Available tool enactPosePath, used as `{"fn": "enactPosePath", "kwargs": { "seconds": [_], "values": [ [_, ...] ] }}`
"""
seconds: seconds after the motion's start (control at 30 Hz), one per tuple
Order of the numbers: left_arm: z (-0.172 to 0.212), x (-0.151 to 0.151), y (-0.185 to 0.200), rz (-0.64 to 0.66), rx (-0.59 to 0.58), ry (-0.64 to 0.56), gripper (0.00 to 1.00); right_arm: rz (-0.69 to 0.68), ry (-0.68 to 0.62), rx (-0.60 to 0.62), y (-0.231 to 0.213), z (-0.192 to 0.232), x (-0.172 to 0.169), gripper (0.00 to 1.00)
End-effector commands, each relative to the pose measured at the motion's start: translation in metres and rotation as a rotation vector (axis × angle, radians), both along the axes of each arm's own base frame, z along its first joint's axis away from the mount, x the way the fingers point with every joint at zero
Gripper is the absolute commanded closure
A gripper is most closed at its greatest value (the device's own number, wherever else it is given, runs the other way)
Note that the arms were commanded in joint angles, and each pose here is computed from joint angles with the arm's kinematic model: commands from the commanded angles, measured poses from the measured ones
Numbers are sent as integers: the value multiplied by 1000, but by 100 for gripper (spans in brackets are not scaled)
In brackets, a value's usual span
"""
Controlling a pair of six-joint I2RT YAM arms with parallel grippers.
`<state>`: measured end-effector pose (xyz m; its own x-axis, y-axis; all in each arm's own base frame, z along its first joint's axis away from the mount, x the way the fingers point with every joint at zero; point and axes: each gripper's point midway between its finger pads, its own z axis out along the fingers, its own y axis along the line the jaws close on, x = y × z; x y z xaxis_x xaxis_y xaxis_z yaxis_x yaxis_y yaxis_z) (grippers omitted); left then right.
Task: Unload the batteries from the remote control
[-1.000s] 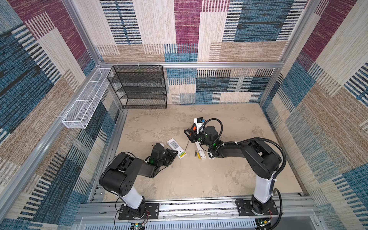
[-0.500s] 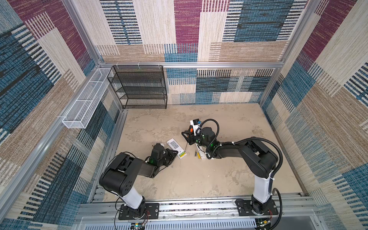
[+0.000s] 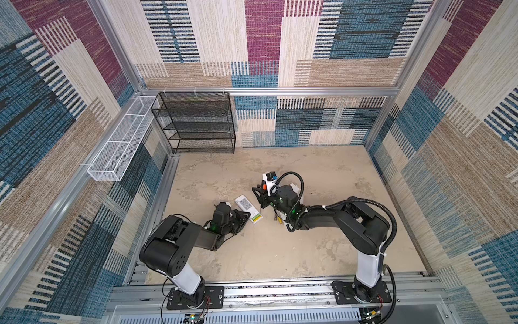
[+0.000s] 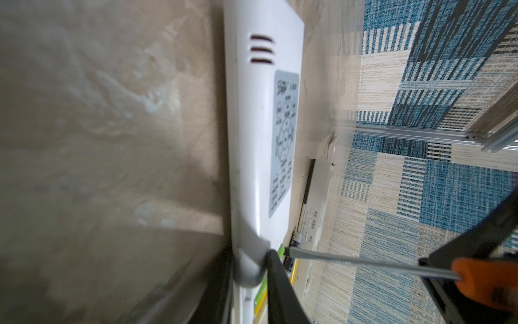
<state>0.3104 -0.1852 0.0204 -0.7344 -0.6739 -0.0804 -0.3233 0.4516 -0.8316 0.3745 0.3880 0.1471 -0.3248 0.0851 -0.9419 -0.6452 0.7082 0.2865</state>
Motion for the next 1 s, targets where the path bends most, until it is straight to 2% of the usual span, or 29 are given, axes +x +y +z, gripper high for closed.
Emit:
{"fn": "enactPosePath", "kwargs": {
  "seconds": [0.0, 0.47, 0.83, 0.97],
  "values": [
    [-52, -47, 17, -28, 121, 252, 100, 14, 55, -108, 4, -34, -19, 100],
    [-54, -48, 17, -35, 127, 262, 100, 69, -46, -256, 23, -54, -50, 100],
    [-56, -52, 14, -55, 115, 268, 100, 114, 126, -59, 9, -72, -62, 100],
    [-59, -56, 13, -62, 107, 276, 100, 80, 224, 48, 1, -81, -57, 100]
  ]
}}
